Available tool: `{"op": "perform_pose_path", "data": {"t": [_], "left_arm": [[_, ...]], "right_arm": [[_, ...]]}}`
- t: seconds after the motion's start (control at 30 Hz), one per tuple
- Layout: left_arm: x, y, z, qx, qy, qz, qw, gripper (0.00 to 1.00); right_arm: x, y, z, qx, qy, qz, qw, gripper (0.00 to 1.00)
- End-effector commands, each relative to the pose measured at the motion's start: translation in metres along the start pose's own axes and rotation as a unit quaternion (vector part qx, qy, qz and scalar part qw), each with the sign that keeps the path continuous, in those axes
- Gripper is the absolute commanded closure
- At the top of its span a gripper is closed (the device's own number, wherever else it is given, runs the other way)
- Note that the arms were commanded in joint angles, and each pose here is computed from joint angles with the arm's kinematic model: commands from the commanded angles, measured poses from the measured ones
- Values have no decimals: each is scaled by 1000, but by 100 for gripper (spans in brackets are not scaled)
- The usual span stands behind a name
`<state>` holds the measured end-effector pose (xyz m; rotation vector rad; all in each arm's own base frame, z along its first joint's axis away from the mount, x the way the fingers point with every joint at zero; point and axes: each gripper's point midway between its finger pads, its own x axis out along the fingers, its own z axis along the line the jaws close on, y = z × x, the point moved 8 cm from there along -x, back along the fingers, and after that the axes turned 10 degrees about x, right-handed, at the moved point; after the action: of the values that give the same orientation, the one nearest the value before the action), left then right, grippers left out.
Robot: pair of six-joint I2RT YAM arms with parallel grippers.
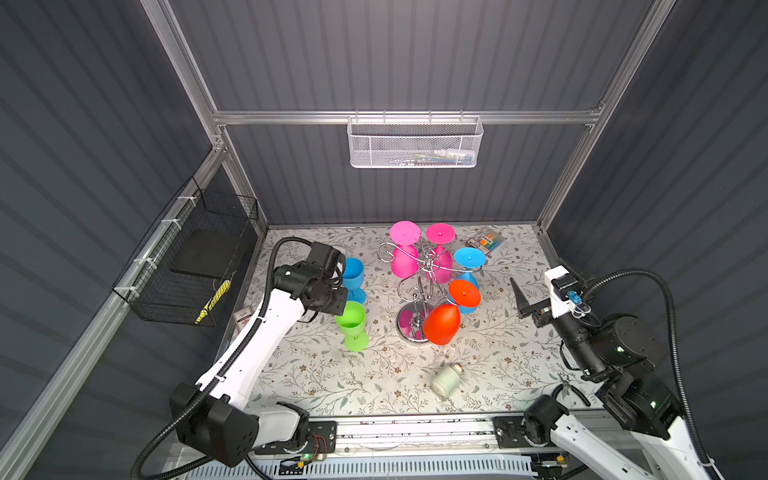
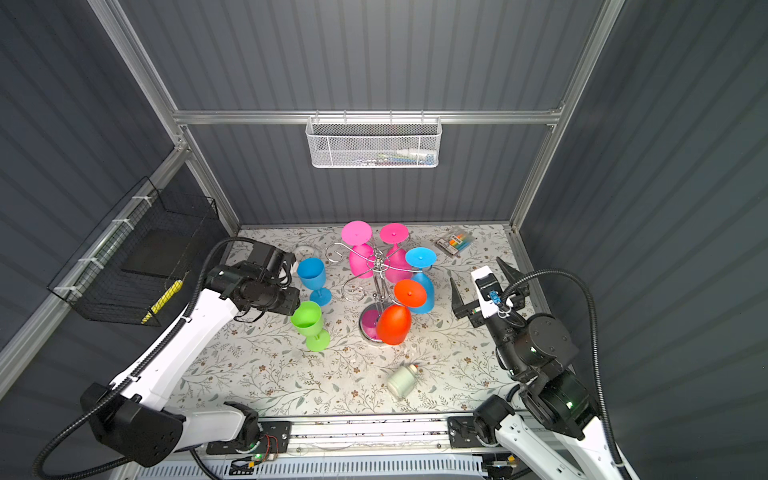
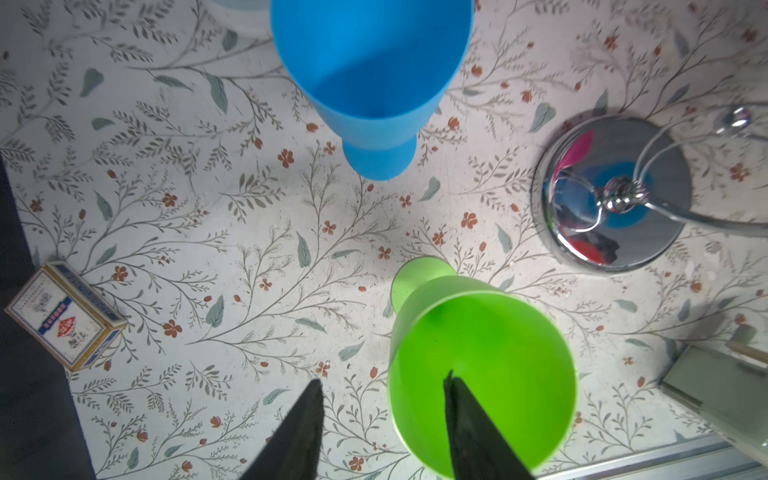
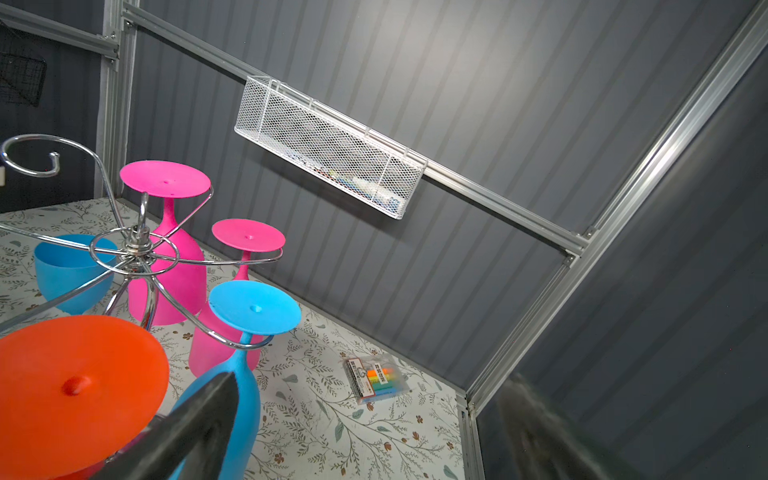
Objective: Take the wine glass off the wine glass rack
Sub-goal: 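Open the left gripper and lift it off the green glass, then move the right gripper toward the red glass on the rack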
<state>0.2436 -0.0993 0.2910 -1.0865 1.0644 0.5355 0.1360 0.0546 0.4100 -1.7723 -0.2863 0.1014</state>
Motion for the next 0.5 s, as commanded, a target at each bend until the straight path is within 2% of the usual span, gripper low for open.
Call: {"op": "perform_pose_path", "data": {"t": [0.0, 0.17, 0.33, 0.47], "left_arm": [[-34, -4, 4, -9, -2, -46, 999, 47], [-70, -12, 6, -15, -9, -120, 993, 43], [-100, -17, 7, -32, -9, -210, 977, 40], [-116, -17, 7, -30, -7, -274, 961, 37]], "right_arm": [[0, -5, -11, 42, 53, 8, 998, 1], [0, -9, -20, 118, 97, 20, 988, 1], [-2, -6, -19, 271, 96, 23, 958, 1], [0, -13, -15, 344, 76, 86, 932, 1]]}}
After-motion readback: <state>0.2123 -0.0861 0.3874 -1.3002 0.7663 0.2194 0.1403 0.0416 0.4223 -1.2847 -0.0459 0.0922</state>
